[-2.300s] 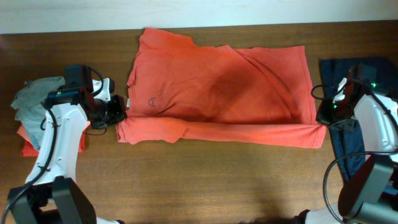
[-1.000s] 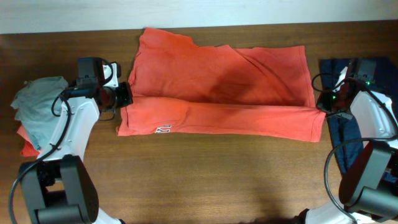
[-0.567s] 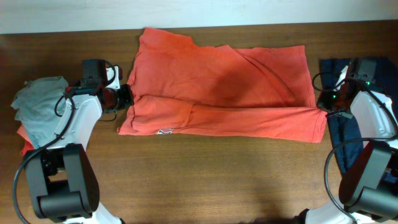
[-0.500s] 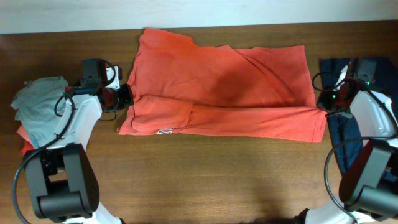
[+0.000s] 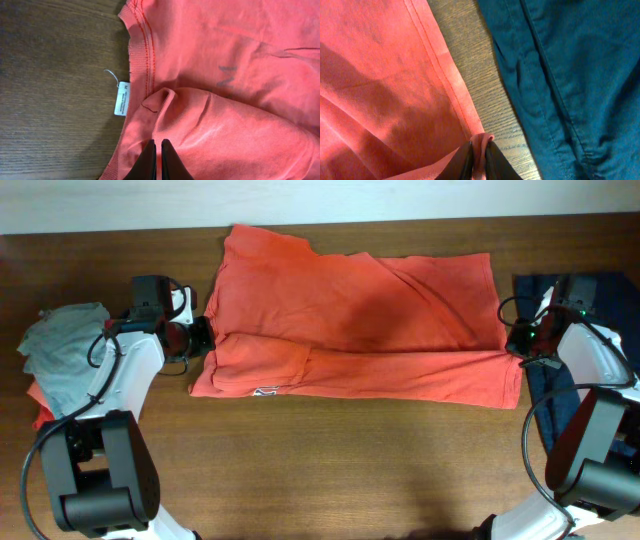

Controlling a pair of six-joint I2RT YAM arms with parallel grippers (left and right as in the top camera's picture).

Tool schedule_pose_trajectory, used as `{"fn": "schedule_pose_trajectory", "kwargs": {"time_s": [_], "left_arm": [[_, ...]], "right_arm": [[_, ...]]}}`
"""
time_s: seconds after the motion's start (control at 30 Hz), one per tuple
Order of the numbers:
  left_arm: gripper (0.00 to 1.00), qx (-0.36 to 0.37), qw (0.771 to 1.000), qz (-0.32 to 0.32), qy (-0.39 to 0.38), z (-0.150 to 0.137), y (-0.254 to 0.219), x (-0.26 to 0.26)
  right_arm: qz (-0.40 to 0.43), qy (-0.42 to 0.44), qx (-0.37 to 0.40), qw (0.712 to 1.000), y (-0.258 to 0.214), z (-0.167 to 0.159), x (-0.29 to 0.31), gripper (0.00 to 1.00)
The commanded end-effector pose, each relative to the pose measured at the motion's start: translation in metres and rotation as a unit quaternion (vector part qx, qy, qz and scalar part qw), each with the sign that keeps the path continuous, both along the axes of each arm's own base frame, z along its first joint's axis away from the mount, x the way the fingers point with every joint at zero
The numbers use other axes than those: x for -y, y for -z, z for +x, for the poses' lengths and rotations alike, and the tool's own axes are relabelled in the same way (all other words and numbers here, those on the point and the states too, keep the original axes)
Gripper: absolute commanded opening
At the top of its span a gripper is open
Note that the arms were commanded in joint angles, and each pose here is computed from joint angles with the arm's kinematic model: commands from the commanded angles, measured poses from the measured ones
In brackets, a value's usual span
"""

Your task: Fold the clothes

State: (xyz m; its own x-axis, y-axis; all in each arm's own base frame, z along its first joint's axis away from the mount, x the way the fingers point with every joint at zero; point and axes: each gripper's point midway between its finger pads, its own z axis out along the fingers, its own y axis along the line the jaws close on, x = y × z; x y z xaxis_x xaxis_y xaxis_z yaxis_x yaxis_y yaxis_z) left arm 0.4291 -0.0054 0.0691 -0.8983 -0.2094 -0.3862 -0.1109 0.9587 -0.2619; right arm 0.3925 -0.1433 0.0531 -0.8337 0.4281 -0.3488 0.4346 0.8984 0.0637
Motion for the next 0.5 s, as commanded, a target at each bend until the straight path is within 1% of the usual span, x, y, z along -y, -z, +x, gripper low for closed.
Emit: {"fn": "schedule_pose_trajectory", "kwargs": {"time_s": [0.0, 0.33, 0.47], "left_arm": [[0.06, -0.012, 1.000, 0.002, -0.003, -0.004, 0.007, -0.001], [0.05, -0.020, 1.000, 0.002, -0.003, -0.008, 0.008, -0.001], [0.05, -0.021, 1.000, 0.001, -0.003, -0.008, 0.008, -0.001]], "right_arm": [[0.003, 0.000, 0.004, 1.000, 0.003, 0.002, -0.002, 0.14], [-0.005, -0.027, 0.027, 0.999, -0.002, 0.021, -0.021, 0.14], [-0.007, -0.030, 0.027, 0.999, 0.000, 0.023, -0.023, 0.14]]}}
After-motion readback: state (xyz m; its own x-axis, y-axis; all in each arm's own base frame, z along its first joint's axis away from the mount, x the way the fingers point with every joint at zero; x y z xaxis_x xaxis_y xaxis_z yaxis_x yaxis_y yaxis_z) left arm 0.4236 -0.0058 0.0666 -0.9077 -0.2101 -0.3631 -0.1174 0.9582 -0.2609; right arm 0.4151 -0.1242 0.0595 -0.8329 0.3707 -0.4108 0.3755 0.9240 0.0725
